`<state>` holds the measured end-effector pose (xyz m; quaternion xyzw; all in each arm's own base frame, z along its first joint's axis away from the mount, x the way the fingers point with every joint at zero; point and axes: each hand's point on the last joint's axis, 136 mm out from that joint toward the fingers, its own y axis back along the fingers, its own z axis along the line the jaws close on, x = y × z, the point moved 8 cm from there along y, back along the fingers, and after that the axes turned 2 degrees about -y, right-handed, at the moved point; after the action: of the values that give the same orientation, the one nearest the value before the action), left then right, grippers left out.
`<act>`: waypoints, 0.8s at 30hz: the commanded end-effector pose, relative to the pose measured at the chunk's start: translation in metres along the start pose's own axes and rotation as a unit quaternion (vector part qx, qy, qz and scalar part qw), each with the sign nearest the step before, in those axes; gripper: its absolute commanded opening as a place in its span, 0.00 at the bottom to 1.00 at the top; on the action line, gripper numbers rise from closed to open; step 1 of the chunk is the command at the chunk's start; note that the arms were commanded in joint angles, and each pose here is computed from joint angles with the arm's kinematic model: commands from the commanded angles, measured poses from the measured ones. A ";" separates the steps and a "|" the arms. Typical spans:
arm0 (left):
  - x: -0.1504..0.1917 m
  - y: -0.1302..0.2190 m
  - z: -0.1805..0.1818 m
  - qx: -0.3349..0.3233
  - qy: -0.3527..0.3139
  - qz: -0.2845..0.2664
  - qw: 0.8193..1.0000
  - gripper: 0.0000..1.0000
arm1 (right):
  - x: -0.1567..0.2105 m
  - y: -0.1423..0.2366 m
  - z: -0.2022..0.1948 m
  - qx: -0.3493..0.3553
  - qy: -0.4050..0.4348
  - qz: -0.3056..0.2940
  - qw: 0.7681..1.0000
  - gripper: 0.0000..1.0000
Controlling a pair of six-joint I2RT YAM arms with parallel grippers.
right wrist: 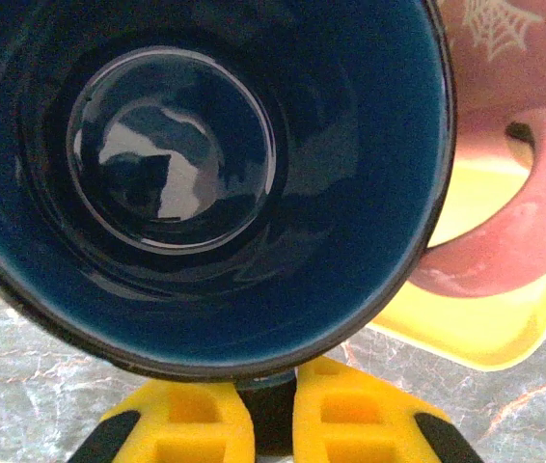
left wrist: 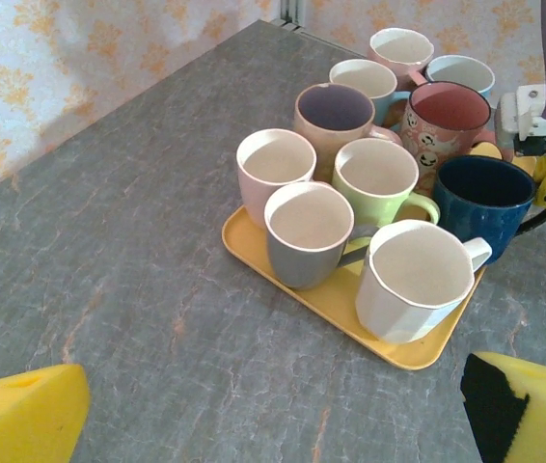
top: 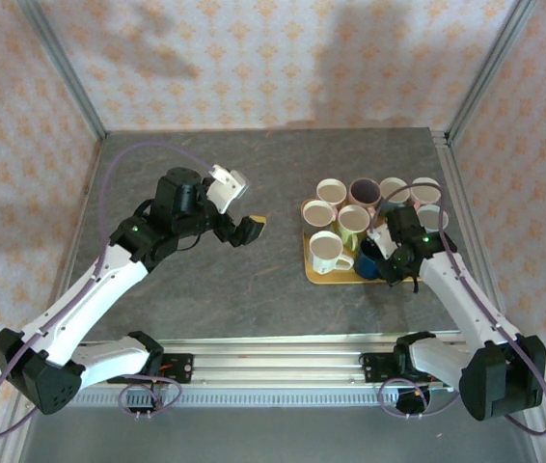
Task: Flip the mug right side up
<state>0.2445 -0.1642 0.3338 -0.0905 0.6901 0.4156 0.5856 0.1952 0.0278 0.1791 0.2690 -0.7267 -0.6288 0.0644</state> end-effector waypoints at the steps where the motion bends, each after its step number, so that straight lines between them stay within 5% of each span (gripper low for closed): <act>1: 0.000 0.003 -0.001 -0.009 -0.015 -0.007 1.000 1.00 | -0.012 -0.002 -0.009 0.034 -0.005 -0.036 0.999 0.00; 21: 0.005 0.001 0.001 -0.018 -0.021 -0.004 1.000 1.00 | -0.004 -0.021 0.000 0.019 0.015 -0.051 0.998 0.00; 24: 0.005 0.001 0.001 -0.020 -0.023 -0.005 1.000 1.00 | -0.003 -0.022 0.001 0.018 0.016 -0.046 0.999 0.06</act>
<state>0.2448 -0.1618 0.3243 -0.0848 0.6828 0.4309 0.5839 0.2006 0.0276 0.1568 0.2975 -0.7281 -0.6153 0.0524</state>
